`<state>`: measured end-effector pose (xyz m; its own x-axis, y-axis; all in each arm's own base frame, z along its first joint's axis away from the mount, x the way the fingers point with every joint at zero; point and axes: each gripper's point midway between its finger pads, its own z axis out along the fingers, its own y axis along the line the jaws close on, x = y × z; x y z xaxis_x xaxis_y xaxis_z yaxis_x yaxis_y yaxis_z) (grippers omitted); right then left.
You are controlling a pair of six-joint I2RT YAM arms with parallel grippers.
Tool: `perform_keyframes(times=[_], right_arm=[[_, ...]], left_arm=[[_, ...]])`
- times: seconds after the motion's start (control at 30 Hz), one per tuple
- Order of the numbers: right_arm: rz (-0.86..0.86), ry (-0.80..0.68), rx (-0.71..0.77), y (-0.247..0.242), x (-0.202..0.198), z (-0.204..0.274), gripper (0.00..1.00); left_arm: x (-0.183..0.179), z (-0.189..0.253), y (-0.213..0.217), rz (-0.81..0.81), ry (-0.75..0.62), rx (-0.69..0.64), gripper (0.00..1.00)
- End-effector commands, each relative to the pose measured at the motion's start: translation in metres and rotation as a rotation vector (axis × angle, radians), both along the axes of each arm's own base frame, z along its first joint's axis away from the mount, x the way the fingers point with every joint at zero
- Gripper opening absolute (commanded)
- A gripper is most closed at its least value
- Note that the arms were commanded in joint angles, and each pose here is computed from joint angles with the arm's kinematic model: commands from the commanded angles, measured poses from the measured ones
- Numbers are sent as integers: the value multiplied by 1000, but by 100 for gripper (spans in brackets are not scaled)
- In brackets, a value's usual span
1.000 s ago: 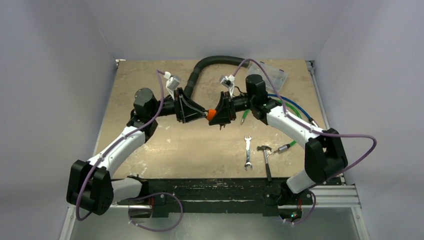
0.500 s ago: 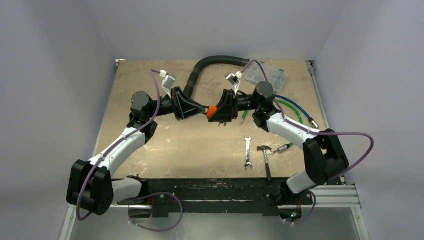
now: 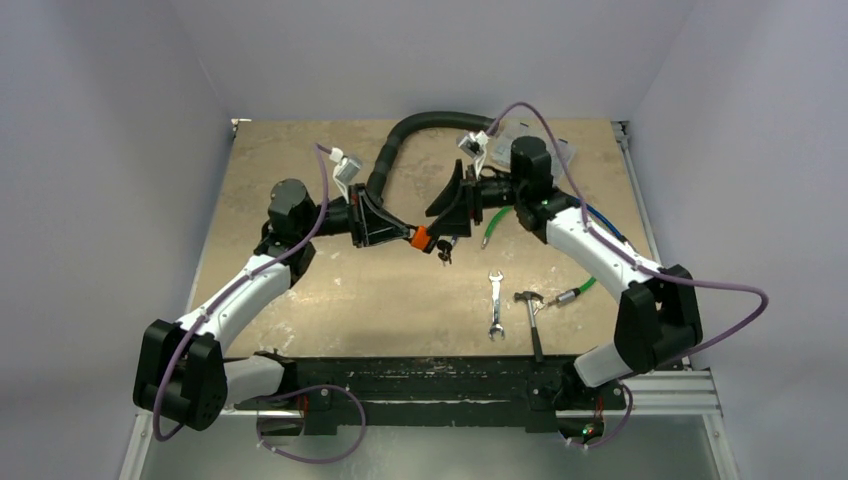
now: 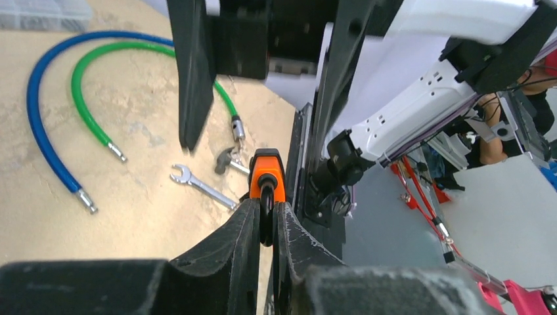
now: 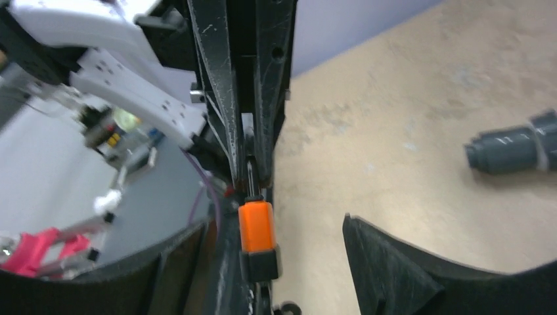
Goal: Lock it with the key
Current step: Lock the lock.
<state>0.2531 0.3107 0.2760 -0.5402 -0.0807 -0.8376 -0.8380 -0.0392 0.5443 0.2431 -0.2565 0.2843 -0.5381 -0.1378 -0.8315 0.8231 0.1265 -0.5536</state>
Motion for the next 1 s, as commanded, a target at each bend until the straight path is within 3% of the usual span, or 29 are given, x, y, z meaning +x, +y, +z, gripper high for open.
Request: perform_keyframes(times=[0.0, 0.1, 0.4, 0.47, 0.67, 0.9, 0.97], right_arm=[[-3, -239, -184, -23, 3, -5, 77], [33, -211, -236, -27, -2, -19, 74], [122, -153, -144, -19, -33, -14, 77], [127, -162, -143, -15, -36, -13, 74], [90, -178, -129, -9, -32, -8, 46], [57, -192, -127, -6, -30, -8, 0], [29, -201, -126, -5, -25, -7, 0]], left_arm=[[-9, 16, -1, -54, -106, 30, 0], [-14, 12, -6, -100, -130, 71, 0], [-6, 21, -9, -81, -143, 53, 0], [-6, 21, -11, -89, -146, 51, 0], [-10, 21, -16, -116, -136, 42, 0], [8, 29, -14, -15, -97, 31, 0], [20, 31, -11, 45, -78, 28, 0]])
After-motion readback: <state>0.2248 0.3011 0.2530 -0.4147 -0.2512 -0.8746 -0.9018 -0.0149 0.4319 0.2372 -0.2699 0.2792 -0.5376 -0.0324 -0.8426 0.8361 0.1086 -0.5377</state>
